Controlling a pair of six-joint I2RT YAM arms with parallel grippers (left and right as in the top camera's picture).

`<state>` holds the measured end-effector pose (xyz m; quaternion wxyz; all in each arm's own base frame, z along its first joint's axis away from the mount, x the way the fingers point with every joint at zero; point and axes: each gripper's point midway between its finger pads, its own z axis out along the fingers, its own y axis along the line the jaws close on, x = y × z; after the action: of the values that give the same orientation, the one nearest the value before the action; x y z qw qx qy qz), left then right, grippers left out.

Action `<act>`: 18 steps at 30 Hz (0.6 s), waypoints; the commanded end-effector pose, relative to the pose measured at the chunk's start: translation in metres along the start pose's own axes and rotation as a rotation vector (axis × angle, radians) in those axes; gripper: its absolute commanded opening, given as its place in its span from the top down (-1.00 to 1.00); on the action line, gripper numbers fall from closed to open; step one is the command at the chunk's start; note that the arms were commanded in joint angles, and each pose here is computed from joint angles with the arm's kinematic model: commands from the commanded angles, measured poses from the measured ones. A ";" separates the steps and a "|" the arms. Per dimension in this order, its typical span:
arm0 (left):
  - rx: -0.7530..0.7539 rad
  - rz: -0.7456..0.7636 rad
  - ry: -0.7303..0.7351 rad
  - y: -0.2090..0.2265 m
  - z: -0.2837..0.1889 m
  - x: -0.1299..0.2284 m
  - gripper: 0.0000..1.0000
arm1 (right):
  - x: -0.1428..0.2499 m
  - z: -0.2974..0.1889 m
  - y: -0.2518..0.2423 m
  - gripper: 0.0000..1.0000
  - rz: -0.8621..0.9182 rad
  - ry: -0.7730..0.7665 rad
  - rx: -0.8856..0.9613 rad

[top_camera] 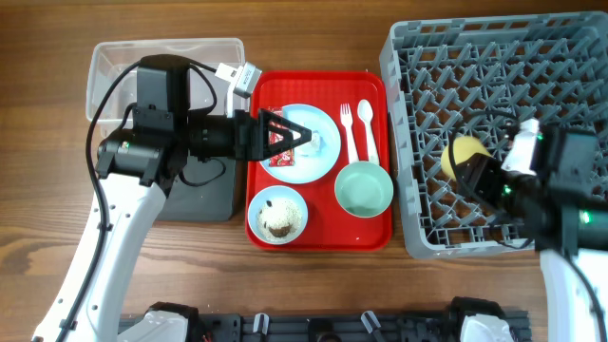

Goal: Sort waste into correct bins and load items into the dishwasher rack
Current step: 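Carry yellow cup with right gripper and place it in the rack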

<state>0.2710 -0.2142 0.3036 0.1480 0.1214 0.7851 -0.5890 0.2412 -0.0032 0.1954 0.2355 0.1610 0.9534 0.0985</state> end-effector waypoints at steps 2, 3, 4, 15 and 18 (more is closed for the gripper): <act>-0.007 0.034 -0.008 -0.002 -0.001 -0.001 -0.99 | 0.019 0.025 -0.014 0.34 0.032 0.189 0.073; -0.007 0.035 -0.008 -0.002 -0.001 -0.001 -0.99 | 0.023 0.029 -0.016 0.34 0.038 0.223 0.081; -0.007 0.035 -0.008 -0.002 -0.001 -0.001 -0.99 | 0.025 0.033 -0.017 0.34 0.043 0.245 0.086; -0.007 0.035 -0.008 -0.002 -0.001 -0.001 -0.99 | 0.017 0.040 -0.011 -0.04 0.044 0.232 0.052; -0.007 0.032 -0.007 -0.002 -0.001 -0.001 -0.99 | 0.009 0.043 -0.009 -0.08 0.042 0.201 0.042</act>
<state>0.2723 -0.2137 0.3025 0.1505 0.1196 0.7876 -0.5854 0.2440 -0.0043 0.1470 0.1177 0.1754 0.9730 0.0928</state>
